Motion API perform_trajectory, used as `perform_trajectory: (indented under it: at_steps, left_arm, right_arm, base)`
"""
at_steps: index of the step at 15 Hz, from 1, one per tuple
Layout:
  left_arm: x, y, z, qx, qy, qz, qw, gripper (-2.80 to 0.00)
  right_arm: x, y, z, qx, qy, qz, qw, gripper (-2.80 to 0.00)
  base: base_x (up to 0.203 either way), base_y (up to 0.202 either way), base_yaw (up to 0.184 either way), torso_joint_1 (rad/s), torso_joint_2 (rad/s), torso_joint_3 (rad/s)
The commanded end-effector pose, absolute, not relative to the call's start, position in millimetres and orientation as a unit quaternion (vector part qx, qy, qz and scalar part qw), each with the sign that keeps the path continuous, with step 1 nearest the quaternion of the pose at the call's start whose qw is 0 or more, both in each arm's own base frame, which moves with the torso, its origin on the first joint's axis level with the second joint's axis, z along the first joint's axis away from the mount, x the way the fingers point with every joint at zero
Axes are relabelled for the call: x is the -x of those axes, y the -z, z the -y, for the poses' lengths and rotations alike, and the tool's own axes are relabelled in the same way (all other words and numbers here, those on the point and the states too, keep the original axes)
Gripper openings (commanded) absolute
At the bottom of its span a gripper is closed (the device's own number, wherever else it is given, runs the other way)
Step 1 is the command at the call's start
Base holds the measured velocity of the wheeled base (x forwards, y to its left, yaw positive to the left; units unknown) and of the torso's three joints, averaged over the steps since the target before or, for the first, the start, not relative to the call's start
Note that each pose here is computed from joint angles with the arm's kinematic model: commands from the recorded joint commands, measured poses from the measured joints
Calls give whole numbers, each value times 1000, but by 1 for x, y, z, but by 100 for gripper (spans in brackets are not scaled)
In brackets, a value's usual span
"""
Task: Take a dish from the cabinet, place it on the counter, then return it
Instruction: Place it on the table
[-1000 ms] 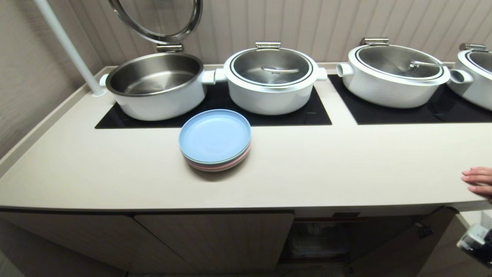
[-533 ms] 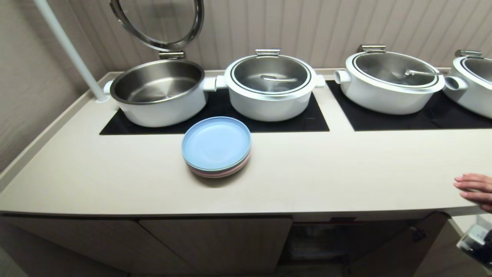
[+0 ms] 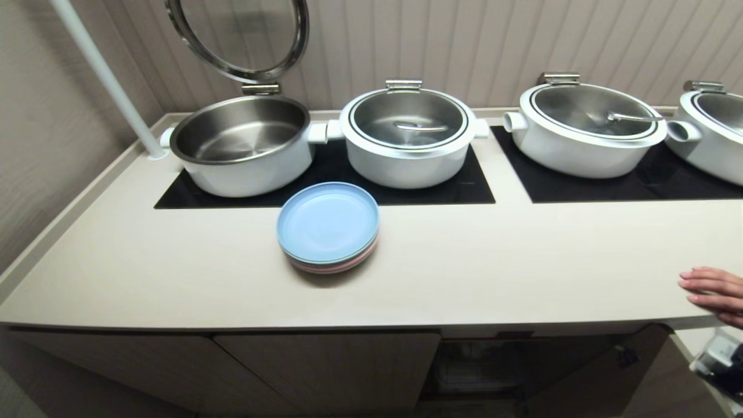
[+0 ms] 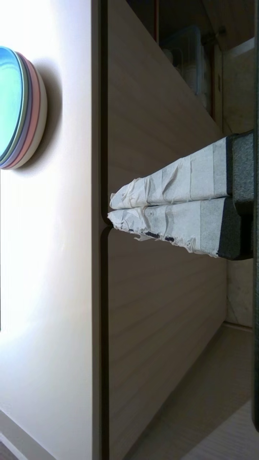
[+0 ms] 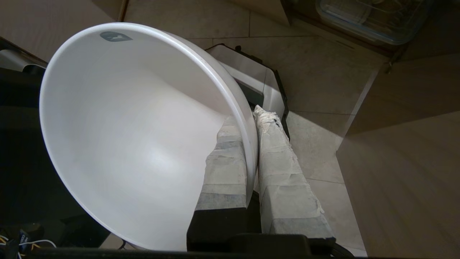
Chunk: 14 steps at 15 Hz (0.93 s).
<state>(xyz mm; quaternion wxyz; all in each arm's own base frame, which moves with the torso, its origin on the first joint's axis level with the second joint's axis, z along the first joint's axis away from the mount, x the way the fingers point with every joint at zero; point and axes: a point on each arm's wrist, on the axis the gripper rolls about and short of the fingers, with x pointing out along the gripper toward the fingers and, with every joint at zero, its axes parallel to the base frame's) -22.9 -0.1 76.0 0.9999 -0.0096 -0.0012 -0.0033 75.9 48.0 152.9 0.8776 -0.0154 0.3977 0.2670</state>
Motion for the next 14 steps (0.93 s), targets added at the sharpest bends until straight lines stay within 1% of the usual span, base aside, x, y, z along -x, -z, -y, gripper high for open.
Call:
perform_trajectory:
  at_steps: [1,14]
  left_arm:
    - [23,-76,0,10,3,2,1000,-280]
    - [23,-76,0,10,3,2,1000,-280]
  right_arm:
    - [-76,-153,-48,15,-267,-399,877,-280]
    - [-77,-155,-49,14,-267,-396,878,-280]
  base:
    - [0,0,0,72,-127,-76]
    - [0,0,0,72,-135,-67]
